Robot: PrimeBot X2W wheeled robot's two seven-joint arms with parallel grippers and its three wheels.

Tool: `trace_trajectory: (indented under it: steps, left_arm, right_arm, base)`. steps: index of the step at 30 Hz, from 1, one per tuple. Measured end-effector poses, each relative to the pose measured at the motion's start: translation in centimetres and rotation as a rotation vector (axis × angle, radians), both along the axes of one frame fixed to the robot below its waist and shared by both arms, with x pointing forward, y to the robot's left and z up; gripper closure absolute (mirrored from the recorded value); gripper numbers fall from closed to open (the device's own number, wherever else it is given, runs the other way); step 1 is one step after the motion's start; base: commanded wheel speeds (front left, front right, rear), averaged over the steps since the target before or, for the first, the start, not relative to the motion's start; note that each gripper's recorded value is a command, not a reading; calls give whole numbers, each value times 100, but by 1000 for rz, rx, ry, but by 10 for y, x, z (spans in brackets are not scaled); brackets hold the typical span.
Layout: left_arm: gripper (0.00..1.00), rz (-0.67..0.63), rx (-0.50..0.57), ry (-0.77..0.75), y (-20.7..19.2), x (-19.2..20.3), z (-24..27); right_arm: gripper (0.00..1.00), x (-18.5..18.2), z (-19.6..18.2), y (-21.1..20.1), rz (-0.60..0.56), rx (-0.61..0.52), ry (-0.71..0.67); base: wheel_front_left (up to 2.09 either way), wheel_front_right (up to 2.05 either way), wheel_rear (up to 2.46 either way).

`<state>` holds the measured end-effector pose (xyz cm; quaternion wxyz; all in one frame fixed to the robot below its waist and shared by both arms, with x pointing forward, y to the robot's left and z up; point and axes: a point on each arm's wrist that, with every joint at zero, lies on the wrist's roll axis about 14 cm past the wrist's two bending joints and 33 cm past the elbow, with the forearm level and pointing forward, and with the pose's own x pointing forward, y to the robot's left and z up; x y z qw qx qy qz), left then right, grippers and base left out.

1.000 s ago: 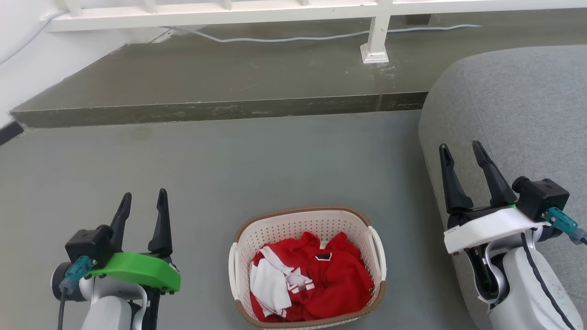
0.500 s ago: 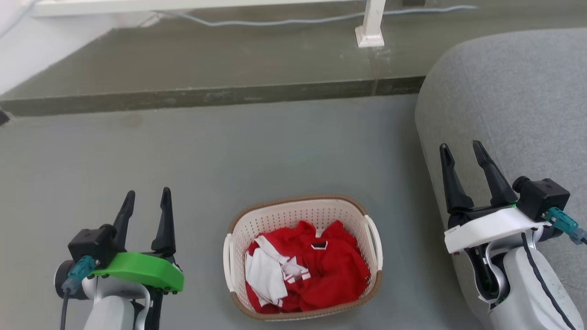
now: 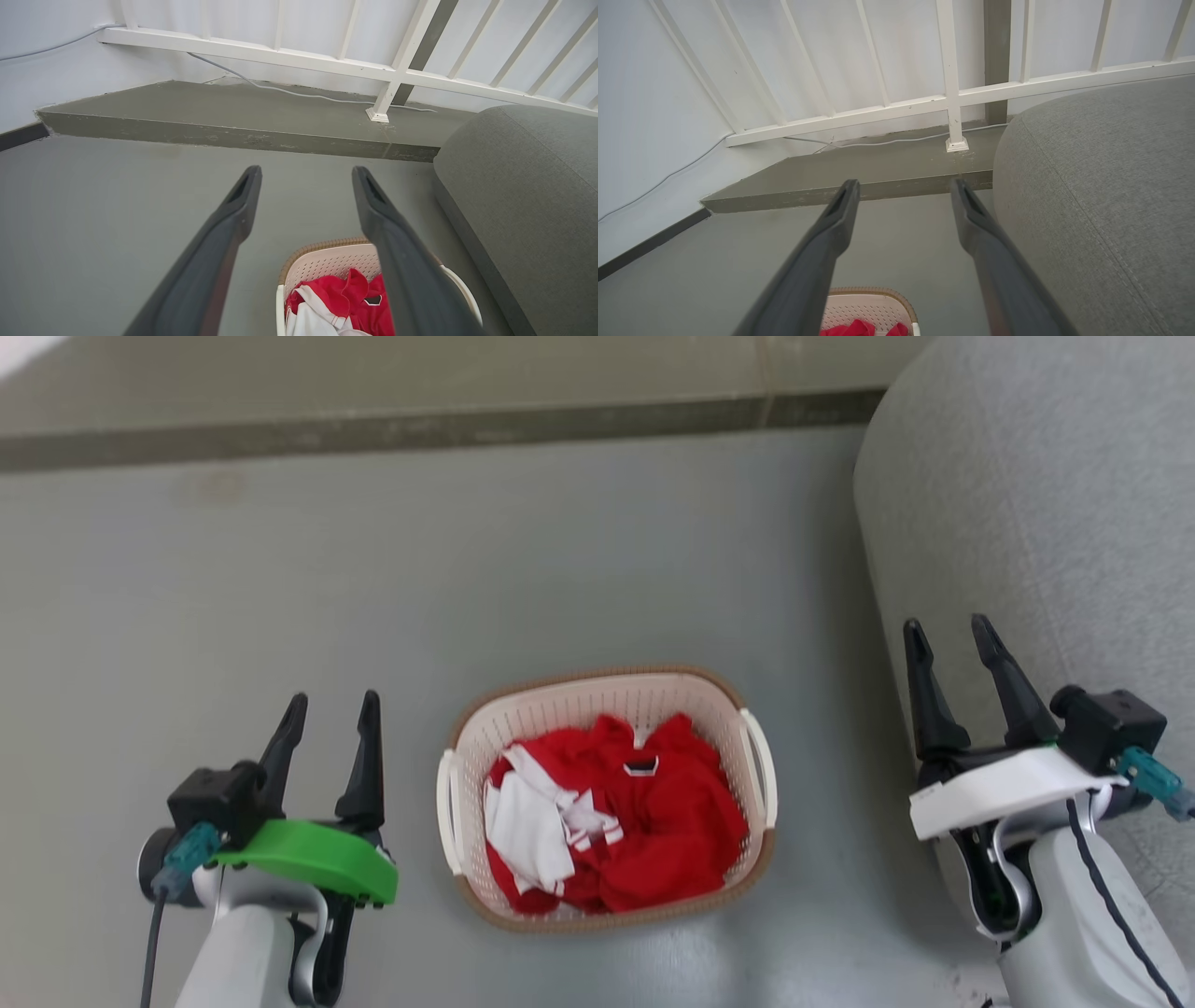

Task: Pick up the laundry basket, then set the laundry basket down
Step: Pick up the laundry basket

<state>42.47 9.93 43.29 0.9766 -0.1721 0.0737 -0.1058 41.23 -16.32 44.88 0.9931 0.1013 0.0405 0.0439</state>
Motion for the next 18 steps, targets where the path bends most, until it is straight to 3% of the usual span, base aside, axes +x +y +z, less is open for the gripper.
trace_trajectory:
  steps: [7,18]
  left_arm:
    - [0,-33,1,69,-11,14,-30]
    - [0,-78,4,205,-22,38,-85]
  right_arm:
    - [0,15,-31,5,18,-1,76]
    - [0,17,-111,19,67,0,296]
  base:
    - [0,0,0]
    - [0,0,0]
